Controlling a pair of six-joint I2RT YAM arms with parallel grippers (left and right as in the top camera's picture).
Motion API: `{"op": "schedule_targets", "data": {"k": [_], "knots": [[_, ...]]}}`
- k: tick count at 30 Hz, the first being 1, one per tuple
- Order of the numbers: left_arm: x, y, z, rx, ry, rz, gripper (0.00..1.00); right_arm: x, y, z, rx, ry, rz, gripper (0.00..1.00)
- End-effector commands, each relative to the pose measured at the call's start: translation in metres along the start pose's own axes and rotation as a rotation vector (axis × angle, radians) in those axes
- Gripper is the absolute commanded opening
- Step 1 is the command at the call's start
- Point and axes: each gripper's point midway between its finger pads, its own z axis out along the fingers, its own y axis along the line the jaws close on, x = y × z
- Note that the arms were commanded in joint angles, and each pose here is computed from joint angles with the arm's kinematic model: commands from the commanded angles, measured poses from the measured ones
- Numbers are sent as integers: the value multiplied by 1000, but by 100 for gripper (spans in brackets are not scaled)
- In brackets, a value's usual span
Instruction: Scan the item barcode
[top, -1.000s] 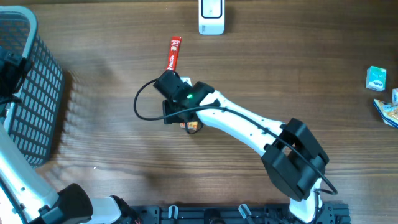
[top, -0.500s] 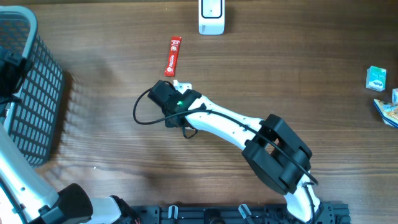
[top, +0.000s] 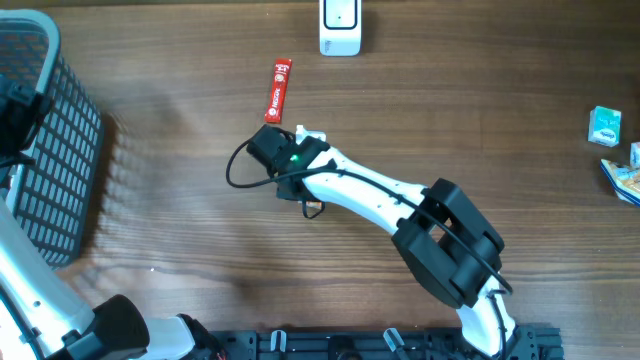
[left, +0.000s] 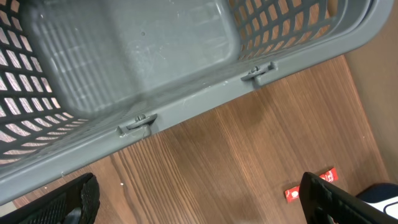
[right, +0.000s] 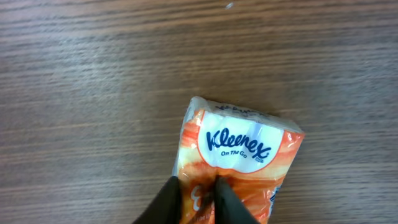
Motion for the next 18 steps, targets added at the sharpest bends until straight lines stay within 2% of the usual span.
{"op": "schedule_targets", "data": {"k": [1, 6, 11, 18], "knots": [[-2, 2, 1, -7, -5, -14, 100, 4, -15, 19, 67, 32, 28, 5], [-2, 2, 1, -7, -5, -14, 100, 5, -15, 15, 47, 79, 32, 4], [-2, 2, 1, -7, -5, -14, 100, -14, -10, -18, -9, 101, 52, 4], [-2, 2, 1, -7, -5, -14, 100, -56, -3, -87, -371, 124, -66, 4]]}}
